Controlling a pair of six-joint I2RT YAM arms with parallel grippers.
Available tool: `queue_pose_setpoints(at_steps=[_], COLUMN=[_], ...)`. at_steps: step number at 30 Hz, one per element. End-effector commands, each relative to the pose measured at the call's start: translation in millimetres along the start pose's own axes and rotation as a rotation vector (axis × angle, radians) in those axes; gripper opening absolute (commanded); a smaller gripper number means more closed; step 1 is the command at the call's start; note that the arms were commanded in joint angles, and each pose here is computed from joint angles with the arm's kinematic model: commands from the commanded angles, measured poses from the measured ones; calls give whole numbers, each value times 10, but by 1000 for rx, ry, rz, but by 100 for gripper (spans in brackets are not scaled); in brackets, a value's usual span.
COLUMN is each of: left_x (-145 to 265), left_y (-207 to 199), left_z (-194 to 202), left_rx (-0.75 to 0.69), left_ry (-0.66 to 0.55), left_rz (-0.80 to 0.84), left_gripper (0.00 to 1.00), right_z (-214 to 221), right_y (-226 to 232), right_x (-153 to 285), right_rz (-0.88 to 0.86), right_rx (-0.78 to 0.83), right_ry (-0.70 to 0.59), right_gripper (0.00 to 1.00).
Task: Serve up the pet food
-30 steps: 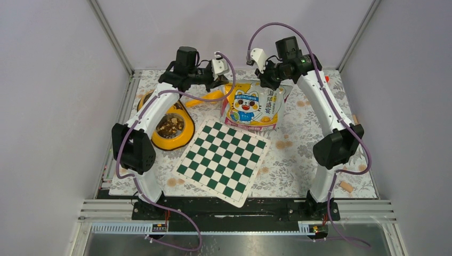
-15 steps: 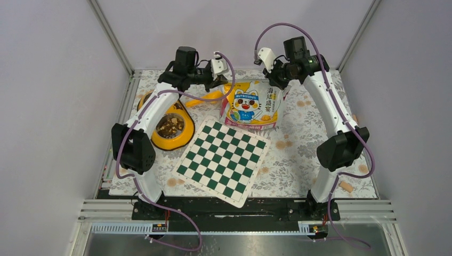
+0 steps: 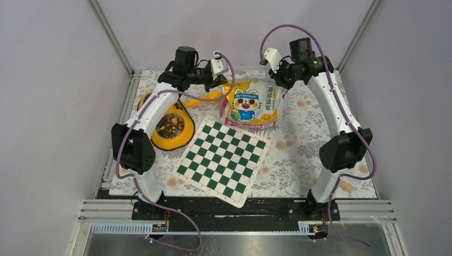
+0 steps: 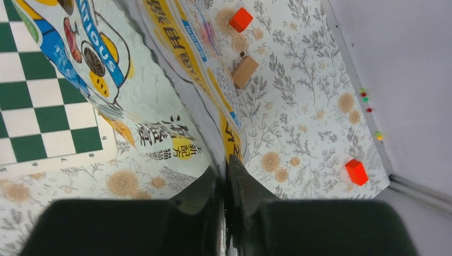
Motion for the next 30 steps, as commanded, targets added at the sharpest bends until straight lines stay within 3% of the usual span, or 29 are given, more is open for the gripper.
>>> queue_pose_setpoints(at_steps=[1, 3, 4, 5, 6, 12, 13, 15, 16, 17, 19, 22, 23, 25, 27, 30], left_x=[326, 325, 324, 324, 321, 320, 325, 311, 311, 297, 265, 221, 212, 199, 183, 155], left_y=[244, 246, 246, 248, 242, 239, 239, 232, 229, 219, 187, 153, 142, 135, 140, 154], left_z=[-245, -252, -250, -251, -246, -247, -256, -257, -262, -253, -217, -141, -129, -103, -94, -115], left_rx=[-95, -94, -93, -94, -92, -92, -91, -84, -76, -65, -38, -6, 1, 9, 12, 22], left_ry=[-18, -22, -23, -24, -23, -26, -29, -36, -43, -51, -58, -47, -45, -42, -44, -69], left_rz=[-112, -110, -109, -109, -107, -105, -105, -98, -94, -85, -64, -37, -31, -24, -21, -7], left_gripper=[0, 0, 0, 0, 0, 0, 0, 0, 0, 4, 22, 33, 35, 38, 38, 38], right_z=[63, 84, 99, 112, 118, 146, 143, 149, 150, 147, 129, 65, 40, -16, -96, -242], right_y=[-204, -216, -220, -226, -223, -215, -218, -228, -231, -231, -223, -186, -165, -121, -53, 49], right_x=[316, 341, 351, 367, 383, 376, 380, 395, 398, 406, 404, 378, 370, 348, 305, 222], right_rz=[181, 193, 195, 196, 193, 188, 194, 209, 215, 220, 208, 158, 134, 78, 2, -76], right_rx=[-11, -11, -12, -11, -11, -18, -18, -23, -23, -25, -35, -58, -67, -88, -100, -102], right_ry=[4, 12, 14, 13, 9, 13, 15, 22, 24, 24, 6, -60, -80, -121, -165, -229], right_gripper=[29, 35, 24, 4, 0, 0, 2, 19, 16, 1, 0, 0, 5, 26, 41, 51])
Point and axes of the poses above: each gripper's point midway between its finger pads, its own x axis back along the fingers, its own y axis along the line the jaws close on, z = x × y, the point moved 10 cm from there along x, back along the fingers, and after that the axes turned 15 degrees about -x, right-handed, at the moved point
